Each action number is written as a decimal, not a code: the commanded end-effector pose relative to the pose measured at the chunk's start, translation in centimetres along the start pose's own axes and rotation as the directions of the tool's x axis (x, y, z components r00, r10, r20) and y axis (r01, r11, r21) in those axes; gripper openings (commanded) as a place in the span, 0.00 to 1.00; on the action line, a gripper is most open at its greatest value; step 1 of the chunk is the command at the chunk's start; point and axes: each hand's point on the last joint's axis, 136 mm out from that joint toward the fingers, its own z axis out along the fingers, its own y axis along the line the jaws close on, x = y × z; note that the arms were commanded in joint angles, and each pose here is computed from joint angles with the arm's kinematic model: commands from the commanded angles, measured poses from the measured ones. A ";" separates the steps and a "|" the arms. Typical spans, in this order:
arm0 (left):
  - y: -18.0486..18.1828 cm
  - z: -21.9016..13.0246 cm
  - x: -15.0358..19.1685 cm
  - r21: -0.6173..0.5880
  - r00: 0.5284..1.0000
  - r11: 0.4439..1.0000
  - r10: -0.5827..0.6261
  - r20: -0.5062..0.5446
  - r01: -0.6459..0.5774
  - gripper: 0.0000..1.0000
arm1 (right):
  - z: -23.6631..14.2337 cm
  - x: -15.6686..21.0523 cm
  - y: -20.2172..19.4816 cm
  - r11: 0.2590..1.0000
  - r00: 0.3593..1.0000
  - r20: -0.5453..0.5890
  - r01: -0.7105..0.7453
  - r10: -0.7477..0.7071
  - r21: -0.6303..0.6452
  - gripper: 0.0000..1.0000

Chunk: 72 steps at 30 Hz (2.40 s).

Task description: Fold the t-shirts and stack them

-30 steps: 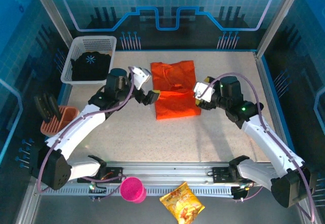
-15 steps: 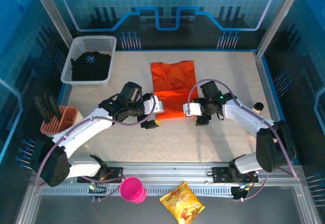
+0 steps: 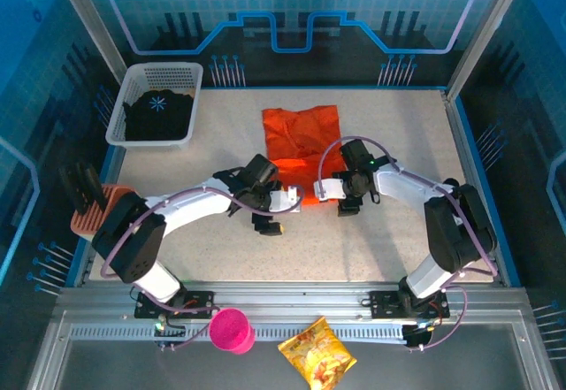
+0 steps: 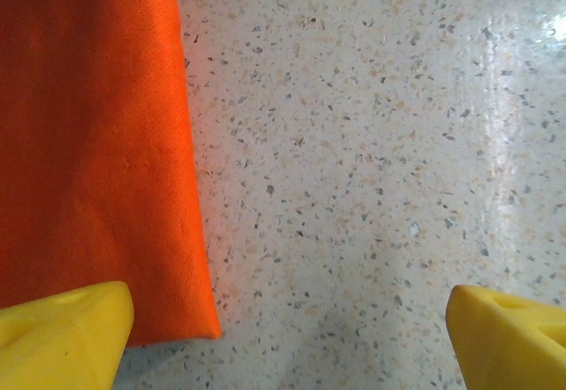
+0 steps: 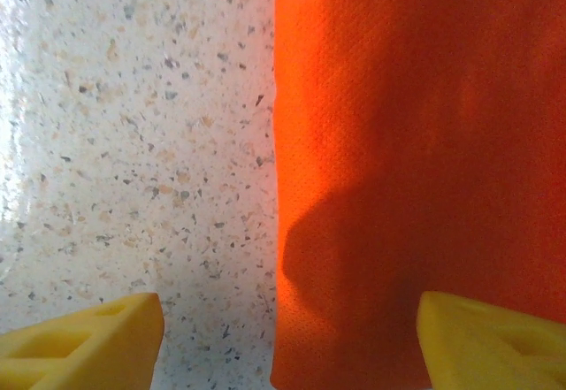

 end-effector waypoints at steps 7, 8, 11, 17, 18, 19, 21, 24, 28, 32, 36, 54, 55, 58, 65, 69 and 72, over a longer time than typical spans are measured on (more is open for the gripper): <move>4.1 2.1 0.3 -0.131 0.995 0.991 -0.004 -0.104 -0.010 0.89 | 1.3 0.3 -1.9 0.999 0.998 -0.053 0.018 -0.015 0.045 0.70; 4.3 2.3 0.5 -0.129 0.993 0.992 -0.004 -0.118 -0.012 0.87 | 1.4 0.5 -1.9 0.999 0.998 -0.059 0.016 -0.014 0.042 0.69; 4.4 3.1 1.2 -0.100 0.985 0.995 -0.008 -0.171 -0.009 0.81 | 1.8 0.8 -1.8 1.000 0.997 -0.080 0.011 -0.009 0.028 0.66; 4.5 4.1 2.5 -0.070 0.970 0.997 0.003 -0.242 -0.020 0.78 | 2.6 1.4 -1.6 1.000 0.994 -0.110 -0.005 0.006 0.007 0.56; 4.5 4.2 2.8 -0.066 0.967 0.998 0.006 -0.255 -0.023 0.78 | 2.6 1.4 -1.7 1.000 0.994 -0.112 -0.010 0.010 0.005 0.54; 4.5 4.4 3.2 -0.062 0.963 0.998 0.007 -0.271 -0.025 0.77 | 2.7 1.5 -1.7 1.000 0.993 -0.117 -0.013 0.014 0.005 0.52; 4.4 4.4 4.0 -0.053 0.953 0.998 0.009 -0.302 -0.026 0.77 | 3.0 1.6 -1.8 1.000 0.992 -0.124 -0.018 0.018 0.001 0.50; 4.5 4.4 4.8 -0.049 0.946 0.998 0.009 -0.324 -0.027 0.77 | 3.2 1.7 -1.7 1.000 0.992 -0.128 -0.019 0.018 -0.005 0.49; 4.9 4.6 4.7 -0.054 0.952 0.998 0.001 -0.305 -0.018 0.77 | 3.5 1.8 -1.6 1.000 0.991 -0.130 -0.026 0.024 -0.013 0.46; 5.1 5.3 4.4 -0.049 0.957 0.999 0.001 -0.290 -0.016 0.76 | 3.7 1.8 -1.5 1.000 0.991 -0.133 -0.027 0.024 -0.017 0.41; 5.2 6.3 4.3 -0.029 0.958 1.000 -0.003 -0.287 -0.005 0.70 | 3.9 1.7 -1.5 1.000 0.990 -0.140 -0.022 0.020 -0.015 0.40; 5.0 4.7 4.5 -0.024 0.947 0.999 -0.047 -0.316 0.042 0.00 | 4.5 1.3 -0.6 0.996 0.985 -0.165 -0.056 0.044 -0.065 0.00; 4.9 4.2 4.1 -0.030 0.951 0.998 -0.060 -0.302 0.053 0.00 | 4.4 1.2 -0.5 0.996 0.986 -0.162 -0.056 0.046 -0.062 0.00; 3.7 2.6 2.8 -0.044 0.965 0.997 -0.068 -0.252 0.059 0.00 | 3.4 0.4 -0.2 0.997 0.989 -0.136 -0.069 0.063 -0.046 0.00; 0.5 -1.2 1.7 -0.070 0.974 0.997 -0.055 -0.218 0.040 0.00 | -0.2 -1.7 3.5 0.996 0.993 -0.096 -0.074 0.068 -0.058 0.00; -2.4 -2.2 1.3 -0.057 0.977 0.998 -0.041 -0.207 0.030 0.00 | -2.1 -2.2 6.1 0.996 0.994 -0.091 -0.065 0.059 -0.067 0.00; -4.4 -2.9 1.1 -0.048 0.979 0.998 -0.051 -0.197 0.043 0.00 | -4.2 -2.9 7.6 0.997 0.997 -0.069 -0.045 0.041 -0.060 0.00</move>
